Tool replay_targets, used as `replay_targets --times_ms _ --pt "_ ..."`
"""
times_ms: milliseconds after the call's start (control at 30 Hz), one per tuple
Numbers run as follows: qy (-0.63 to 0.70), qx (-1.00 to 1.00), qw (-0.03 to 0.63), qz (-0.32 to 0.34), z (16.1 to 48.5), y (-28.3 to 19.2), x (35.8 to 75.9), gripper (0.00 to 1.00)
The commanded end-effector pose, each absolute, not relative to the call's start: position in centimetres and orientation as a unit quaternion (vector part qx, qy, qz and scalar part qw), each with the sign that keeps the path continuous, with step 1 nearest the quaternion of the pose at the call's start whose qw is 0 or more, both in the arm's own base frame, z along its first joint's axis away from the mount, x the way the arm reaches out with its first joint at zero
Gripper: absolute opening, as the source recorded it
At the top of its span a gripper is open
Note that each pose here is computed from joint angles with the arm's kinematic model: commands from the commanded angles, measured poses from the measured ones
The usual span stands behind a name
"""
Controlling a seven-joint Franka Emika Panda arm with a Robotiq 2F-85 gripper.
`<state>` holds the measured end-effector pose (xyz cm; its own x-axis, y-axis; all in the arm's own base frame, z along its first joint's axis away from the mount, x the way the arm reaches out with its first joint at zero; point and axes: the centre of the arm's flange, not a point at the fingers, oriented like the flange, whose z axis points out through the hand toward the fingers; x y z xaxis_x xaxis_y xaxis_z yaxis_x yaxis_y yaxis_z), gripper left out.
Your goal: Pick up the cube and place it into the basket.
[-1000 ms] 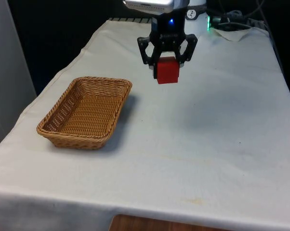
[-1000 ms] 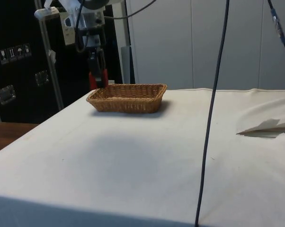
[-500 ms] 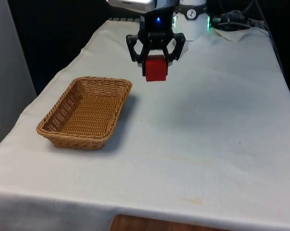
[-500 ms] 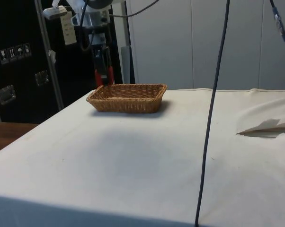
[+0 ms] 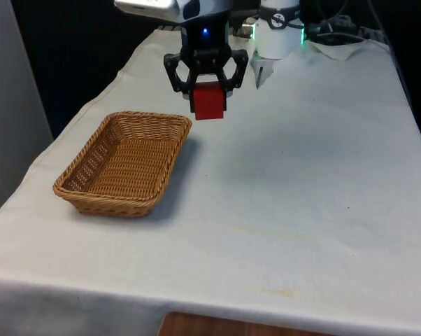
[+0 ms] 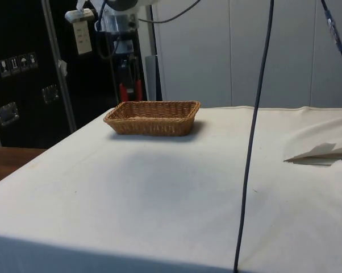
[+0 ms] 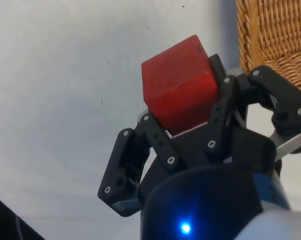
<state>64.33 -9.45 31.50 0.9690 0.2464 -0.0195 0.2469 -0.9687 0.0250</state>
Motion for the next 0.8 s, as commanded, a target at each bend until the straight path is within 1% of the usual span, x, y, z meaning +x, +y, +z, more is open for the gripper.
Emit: replay_targets --times_ms 0,133,667,767 --pt "0.122 0.992 0.008 -0.009 31.4 -9.9 64.3 0.00" --pt "0.119 0.993 0.008 -0.007 31.3 -10.4 64.2 0.00" --pt "0.100 0.995 -0.019 0.003 31.0 -15.0 63.5 0.00" --pt "0.100 0.995 -0.014 0.005 31.1 -15.0 63.5 0.00"
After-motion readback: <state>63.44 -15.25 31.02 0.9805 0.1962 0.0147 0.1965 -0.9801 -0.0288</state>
